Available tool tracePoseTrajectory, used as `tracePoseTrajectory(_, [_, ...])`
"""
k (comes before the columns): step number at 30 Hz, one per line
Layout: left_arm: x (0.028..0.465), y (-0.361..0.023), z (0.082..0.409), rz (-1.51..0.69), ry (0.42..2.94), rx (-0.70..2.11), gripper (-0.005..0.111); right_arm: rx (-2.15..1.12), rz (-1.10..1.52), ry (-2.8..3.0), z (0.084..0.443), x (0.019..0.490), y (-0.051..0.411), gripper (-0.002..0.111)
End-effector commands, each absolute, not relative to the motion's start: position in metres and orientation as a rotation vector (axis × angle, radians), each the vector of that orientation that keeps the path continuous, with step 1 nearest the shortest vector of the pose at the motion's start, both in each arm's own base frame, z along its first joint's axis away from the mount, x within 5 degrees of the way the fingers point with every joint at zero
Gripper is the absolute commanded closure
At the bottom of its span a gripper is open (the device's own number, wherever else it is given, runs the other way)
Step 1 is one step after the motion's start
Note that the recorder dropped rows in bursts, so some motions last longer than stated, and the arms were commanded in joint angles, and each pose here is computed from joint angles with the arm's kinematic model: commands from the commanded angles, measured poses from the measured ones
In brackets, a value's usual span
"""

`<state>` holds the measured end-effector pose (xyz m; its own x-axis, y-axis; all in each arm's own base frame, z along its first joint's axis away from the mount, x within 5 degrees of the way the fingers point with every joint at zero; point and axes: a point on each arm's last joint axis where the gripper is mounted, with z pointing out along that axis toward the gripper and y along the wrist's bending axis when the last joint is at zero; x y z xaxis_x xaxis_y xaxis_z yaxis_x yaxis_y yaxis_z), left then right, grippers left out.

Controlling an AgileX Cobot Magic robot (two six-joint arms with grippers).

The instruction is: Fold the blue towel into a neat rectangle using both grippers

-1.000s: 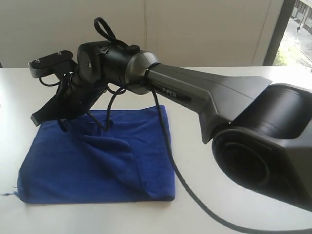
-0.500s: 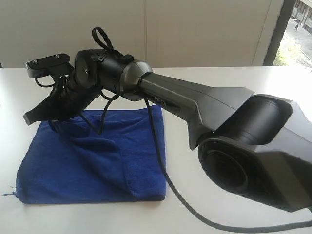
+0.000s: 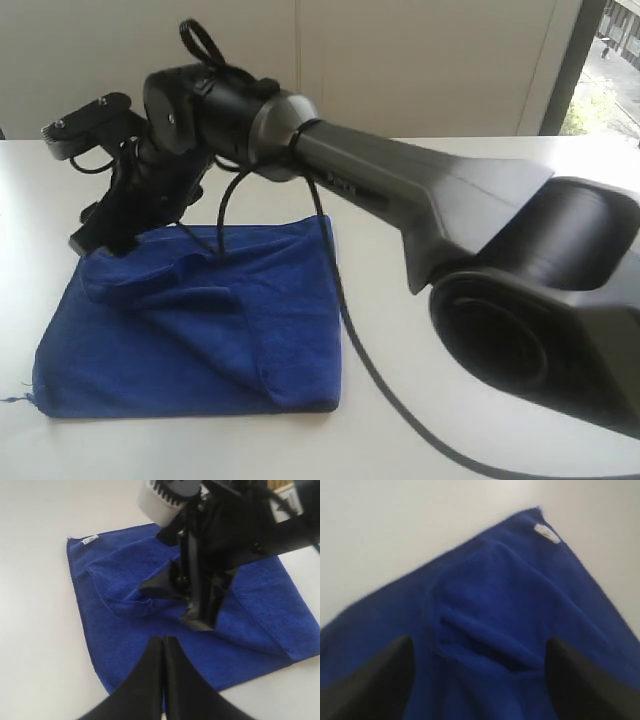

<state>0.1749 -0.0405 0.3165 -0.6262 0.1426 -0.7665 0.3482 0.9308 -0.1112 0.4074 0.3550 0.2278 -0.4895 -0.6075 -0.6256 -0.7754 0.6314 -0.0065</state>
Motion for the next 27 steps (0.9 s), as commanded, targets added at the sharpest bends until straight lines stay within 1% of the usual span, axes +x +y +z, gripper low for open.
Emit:
tracePoseTrajectory(1, [0.174,-0.041,0.317,-0.322,2.227,0.336,0.107,-1.058,0.058,2.36,0.253,0.421,0.302,0.057])
tracePoseTrajectory(2, [0.175,-0.041,0.317,-0.322,2.226,0.336,0.107,-1.036,0.023,2.393,0.252,0.425,0.291,0.063])
tracePoseTrajectory(5, [0.175,-0.041,0.317,-0.322,2.226,0.336,0.107,-0.979,-0.011,2.52,0.242,0.435,0.252,0.084])
tracePoseTrajectory(7, [0.175,-0.041,0.317,-0.321,2.224,0.335,0.107,-0.983,0.03,2.604,0.226,0.437,0.236,0.097])
tracePoseTrajectory(9, [0.175,-0.041,0.318,-0.32,2.223,0.334,0.107,-1.026,0.083,2.659,0.209,0.435,0.226,0.107])
tracePoseTrajectory(11, [0.175,-0.041,0.318,-0.32,2.223,0.334,0.107,-1.038,0.075,2.692,0.192,0.433,0.22,0.108])
tracePoseTrajectory(15, [0.175,-0.041,0.318,-0.32,2.223,0.334,0.107,-1.039,0.057,2.712,0.169,0.429,0.216,0.108])
tracePoseTrajectory(24, [0.175,-0.041,0.318,-0.319,2.219,0.332,0.107,-1.036,0.046,2.738,0.139,0.421,0.206,0.108])
tracePoseTrajectory(27, [0.175,-0.041,0.318,-0.319,2.219,0.332,0.107,-1.027,-0.004,2.778,0.129,0.419,0.194,0.108])
